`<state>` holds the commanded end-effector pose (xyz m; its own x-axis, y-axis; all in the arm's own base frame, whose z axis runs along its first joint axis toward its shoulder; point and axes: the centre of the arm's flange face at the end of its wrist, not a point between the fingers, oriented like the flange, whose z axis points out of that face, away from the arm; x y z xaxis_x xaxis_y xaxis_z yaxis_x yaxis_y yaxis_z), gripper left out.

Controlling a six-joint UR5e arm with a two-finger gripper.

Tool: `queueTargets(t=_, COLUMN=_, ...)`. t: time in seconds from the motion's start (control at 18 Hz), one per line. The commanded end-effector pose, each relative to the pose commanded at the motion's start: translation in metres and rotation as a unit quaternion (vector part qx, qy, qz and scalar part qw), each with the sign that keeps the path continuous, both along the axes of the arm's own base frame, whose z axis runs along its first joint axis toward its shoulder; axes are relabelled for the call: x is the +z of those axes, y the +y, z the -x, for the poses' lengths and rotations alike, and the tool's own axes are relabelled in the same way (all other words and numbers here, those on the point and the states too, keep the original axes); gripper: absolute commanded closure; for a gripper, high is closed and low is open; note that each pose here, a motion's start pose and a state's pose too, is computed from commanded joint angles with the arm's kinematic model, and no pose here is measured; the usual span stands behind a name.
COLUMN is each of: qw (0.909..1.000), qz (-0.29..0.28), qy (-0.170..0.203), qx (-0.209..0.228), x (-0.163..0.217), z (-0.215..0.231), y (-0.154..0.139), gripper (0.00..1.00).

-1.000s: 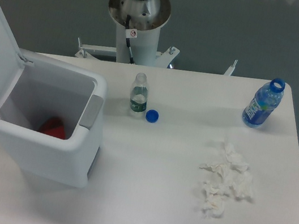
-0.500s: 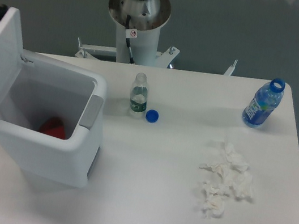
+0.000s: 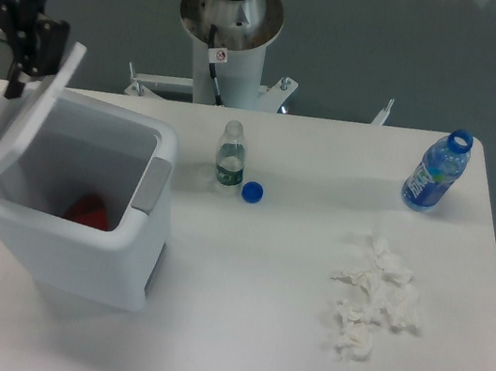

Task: Close the trash can
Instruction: 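Push the white lid forward and down over the can opening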

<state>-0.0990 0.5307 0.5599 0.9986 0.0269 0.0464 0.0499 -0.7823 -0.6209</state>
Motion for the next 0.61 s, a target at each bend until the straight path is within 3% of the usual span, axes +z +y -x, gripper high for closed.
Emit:
queueTargets(t=0.33, qw=0.9997, qz=0.018, qy=-0.005, qx=0.013, x=-0.021, z=0.018, y=0.005, gripper=0.0)
queueTargets(t=0.61, qw=0.9997, qz=0.022, qy=0.013, qx=0.001, x=-0.027, z=0.039, y=0.005, gripper=0.0)
